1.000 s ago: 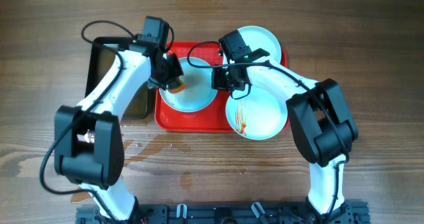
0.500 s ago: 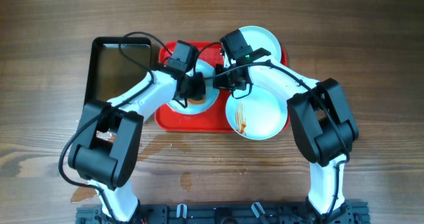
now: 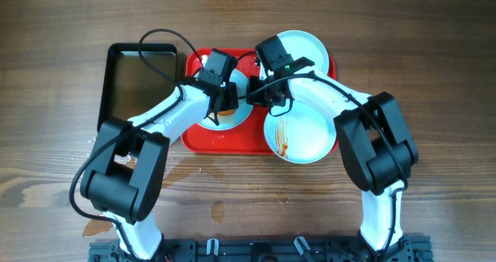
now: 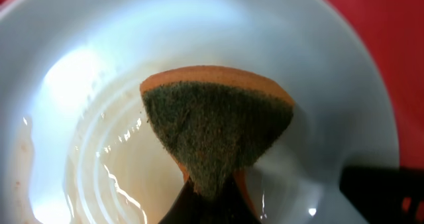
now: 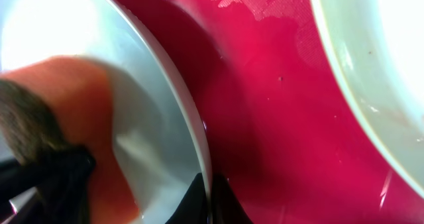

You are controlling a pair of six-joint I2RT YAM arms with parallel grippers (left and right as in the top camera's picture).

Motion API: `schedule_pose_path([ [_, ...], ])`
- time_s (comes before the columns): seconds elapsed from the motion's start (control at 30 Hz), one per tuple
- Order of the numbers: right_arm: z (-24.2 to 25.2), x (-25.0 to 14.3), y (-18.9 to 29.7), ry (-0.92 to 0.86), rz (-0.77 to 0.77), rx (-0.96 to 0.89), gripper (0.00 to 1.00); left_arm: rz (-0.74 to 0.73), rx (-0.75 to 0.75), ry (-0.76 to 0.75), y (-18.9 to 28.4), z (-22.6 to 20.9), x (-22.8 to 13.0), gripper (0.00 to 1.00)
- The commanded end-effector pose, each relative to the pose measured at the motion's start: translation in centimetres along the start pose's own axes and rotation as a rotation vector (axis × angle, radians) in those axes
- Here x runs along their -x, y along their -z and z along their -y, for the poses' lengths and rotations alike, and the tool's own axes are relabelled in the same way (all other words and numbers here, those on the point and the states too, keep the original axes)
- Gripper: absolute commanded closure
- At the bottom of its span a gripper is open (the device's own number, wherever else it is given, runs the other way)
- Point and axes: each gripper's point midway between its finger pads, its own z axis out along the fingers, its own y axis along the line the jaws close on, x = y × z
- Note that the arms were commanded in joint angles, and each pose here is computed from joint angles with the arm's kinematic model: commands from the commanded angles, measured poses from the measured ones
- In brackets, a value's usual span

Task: Clean dirty plates on tray and stack at the side
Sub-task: 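Scrub the left plate again with the sponge in left gripper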

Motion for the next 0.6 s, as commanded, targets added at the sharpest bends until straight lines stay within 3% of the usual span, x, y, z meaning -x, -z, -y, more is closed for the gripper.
schedule_pose_path([
  [0.0, 0.8, -0.4, -1.0, -0.011, -0.022, -0.024, 0.96, -0.008, 0.038, -0.004, -0.9, -0.9, -0.5, 0.96],
  [0.1, 0.8, -0.4, -1.0, -0.011, -0.021, -0.024, 0.96, -0.116, -0.042, -0.049, -0.8, 0.1, -2.7, 0.96],
  [0.27, 0.8, -0.4, -1.0, -0.010, -0.021, -0.024, 0.96, -0.245, 0.123, -0.026, -0.1, -4.5, -5.5, 0.96],
  [0.57, 0.8, -0.4, -1.0, -0.010, -0.021, -0.024, 0.95, -0.115, 0.268, -0.001, -0.2, -7.9, -2.4, 0.96],
])
